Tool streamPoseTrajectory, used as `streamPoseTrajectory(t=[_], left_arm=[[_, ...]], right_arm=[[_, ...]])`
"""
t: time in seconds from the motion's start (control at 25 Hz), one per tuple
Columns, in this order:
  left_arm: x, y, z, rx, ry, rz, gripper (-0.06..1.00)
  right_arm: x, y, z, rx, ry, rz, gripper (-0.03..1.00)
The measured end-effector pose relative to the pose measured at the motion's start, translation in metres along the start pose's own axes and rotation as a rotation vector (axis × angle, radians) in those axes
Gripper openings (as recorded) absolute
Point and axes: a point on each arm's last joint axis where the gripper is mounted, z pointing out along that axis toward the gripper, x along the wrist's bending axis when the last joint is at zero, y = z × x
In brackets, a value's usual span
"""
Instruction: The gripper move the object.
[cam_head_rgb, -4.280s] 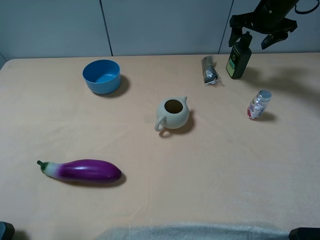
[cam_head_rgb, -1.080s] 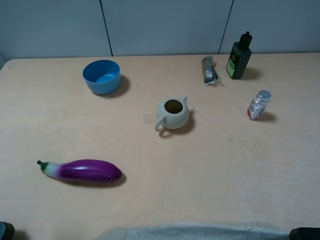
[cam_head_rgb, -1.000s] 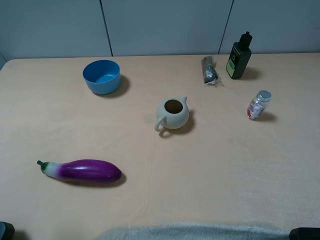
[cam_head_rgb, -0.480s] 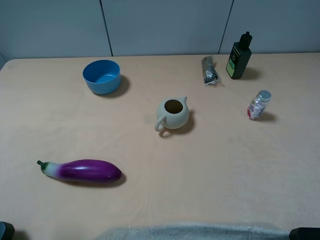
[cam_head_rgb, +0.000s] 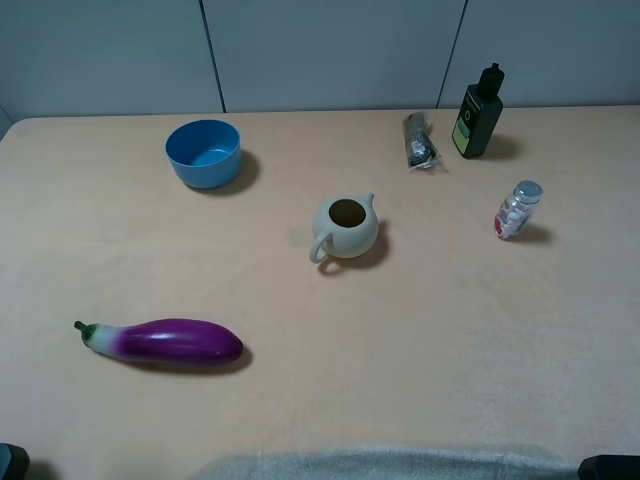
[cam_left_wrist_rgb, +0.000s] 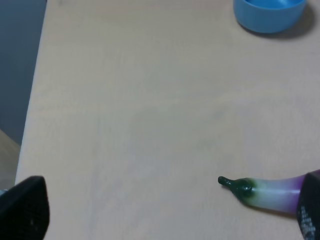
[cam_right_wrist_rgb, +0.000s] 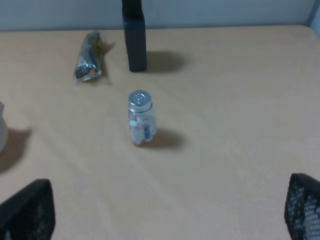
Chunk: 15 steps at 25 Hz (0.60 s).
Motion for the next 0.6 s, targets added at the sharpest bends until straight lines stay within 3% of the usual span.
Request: streamPoseTrajectory(t=[0.6], left_arm=[[0.0,0.0,0.0,0.0,0.0,0.0,0.99]], right_arm=[[0.0,0.0,0.0,0.0,0.0,0.0,0.69]])
